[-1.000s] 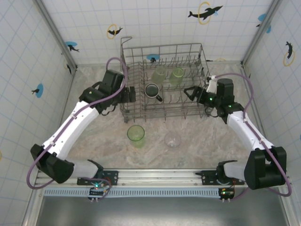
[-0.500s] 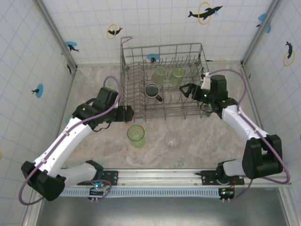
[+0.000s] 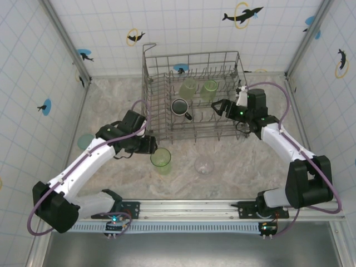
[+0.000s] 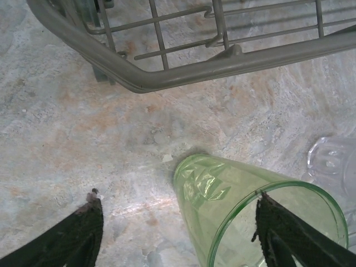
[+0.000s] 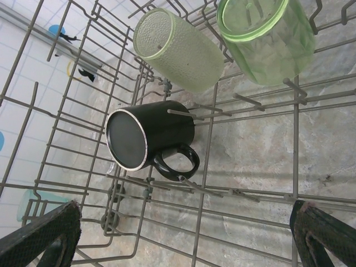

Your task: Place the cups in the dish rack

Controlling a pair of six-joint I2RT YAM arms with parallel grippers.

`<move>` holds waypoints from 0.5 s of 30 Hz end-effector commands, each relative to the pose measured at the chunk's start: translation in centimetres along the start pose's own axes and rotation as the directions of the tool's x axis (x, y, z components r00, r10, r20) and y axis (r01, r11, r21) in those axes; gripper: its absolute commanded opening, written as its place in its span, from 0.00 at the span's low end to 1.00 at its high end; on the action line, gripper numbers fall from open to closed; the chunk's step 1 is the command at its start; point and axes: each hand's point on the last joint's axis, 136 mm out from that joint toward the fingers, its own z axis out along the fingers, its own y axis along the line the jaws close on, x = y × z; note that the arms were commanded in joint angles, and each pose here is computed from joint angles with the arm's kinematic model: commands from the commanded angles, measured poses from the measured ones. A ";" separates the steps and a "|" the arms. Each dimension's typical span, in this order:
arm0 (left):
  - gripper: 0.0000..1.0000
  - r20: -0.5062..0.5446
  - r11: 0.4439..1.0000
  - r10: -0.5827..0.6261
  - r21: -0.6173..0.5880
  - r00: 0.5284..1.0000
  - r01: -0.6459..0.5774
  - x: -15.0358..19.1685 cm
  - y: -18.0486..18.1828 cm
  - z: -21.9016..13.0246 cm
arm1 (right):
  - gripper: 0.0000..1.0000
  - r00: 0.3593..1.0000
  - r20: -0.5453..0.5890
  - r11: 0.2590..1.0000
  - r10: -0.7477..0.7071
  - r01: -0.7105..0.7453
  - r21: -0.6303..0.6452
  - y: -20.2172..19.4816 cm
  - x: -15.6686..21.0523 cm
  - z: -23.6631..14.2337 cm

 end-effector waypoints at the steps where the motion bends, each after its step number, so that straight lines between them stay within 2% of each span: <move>1: 0.69 -0.060 1.000 0.018 0.020 0.998 -0.017 1.5 -0.3 0.4 | 1.00 0.999 0.028 0.998 -0.034 0.035 -0.046 1.1 -1.5 0.2; 8: 0.68 -0.107 0.996 0.069 0.055 0.992 -0.063 3.6 -1.5 2.0 | 1.00 1.000 0.024 0.999 -0.011 0.012 -0.051 0.7 -1.2 0.5; 10: 0.66 -0.136 0.997 0.073 0.008 0.988 -0.073 4.1 -0.8 2.3 | 1.00 1.000 0.027 0.998 0.002 0.000 -0.055 0.7 -1.1 0.3; 12: 0.57 -0.149 0.996 0.076 -0.043 0.986 -0.083 4.3 0.0 2.5 | 1.00 0.998 0.056 0.997 -0.003 0.007 -0.071 1.1 -1.5 0.2; 15: 0.36 -0.156 0.993 0.063 -0.088 0.986 -0.077 4.1 0.6 2.8 | 1.00 0.999 0.052 0.997 -0.001 0.004 -0.071 1.0 -1.3 0.1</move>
